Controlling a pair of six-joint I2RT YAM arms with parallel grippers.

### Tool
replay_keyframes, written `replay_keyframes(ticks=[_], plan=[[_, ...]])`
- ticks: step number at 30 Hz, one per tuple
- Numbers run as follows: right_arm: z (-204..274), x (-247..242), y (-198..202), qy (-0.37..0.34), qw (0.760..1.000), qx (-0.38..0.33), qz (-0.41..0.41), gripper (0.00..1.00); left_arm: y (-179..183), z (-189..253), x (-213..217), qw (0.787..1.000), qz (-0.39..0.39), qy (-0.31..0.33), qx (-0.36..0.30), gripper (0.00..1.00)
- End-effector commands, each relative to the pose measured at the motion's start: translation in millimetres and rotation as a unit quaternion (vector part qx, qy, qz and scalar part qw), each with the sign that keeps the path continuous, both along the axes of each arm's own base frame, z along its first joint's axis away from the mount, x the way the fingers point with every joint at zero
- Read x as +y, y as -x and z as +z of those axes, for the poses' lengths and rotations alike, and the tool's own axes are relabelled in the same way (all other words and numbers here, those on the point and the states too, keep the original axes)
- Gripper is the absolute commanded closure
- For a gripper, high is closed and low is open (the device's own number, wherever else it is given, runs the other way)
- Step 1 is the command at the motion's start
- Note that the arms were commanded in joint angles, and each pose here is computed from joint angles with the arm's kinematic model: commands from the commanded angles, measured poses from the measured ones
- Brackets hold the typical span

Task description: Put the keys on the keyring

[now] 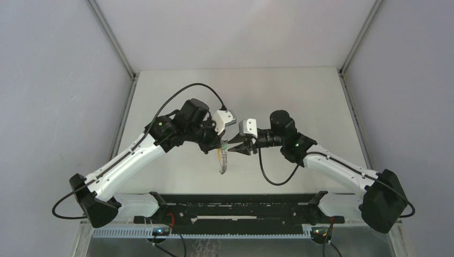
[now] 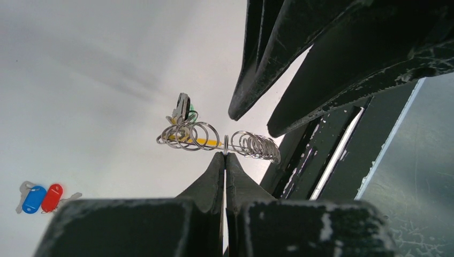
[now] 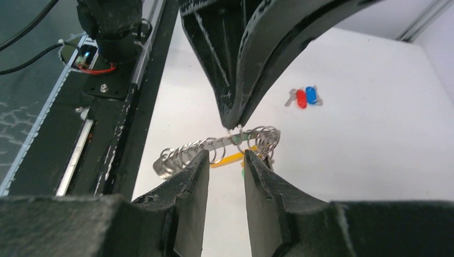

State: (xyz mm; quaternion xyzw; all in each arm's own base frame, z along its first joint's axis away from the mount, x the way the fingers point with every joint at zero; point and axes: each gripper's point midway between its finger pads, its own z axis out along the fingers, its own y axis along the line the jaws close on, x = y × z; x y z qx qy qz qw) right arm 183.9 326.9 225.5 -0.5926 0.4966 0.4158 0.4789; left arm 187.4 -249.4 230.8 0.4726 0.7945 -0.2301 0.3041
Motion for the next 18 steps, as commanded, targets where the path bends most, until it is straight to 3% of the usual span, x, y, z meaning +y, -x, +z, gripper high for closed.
replay_keyframes(ticks=[1,18], plan=[[24,10,-9,-0.047,0.998,-0.034,-0.001,0.70,0,45,-11,0.997,-0.025,0.052,-0.049,1.00],[12,23,-4,-0.048,0.998,-0.009,0.046,0.73,2,46,-14,0.997,-0.037,0.052,-0.050,1.00]])
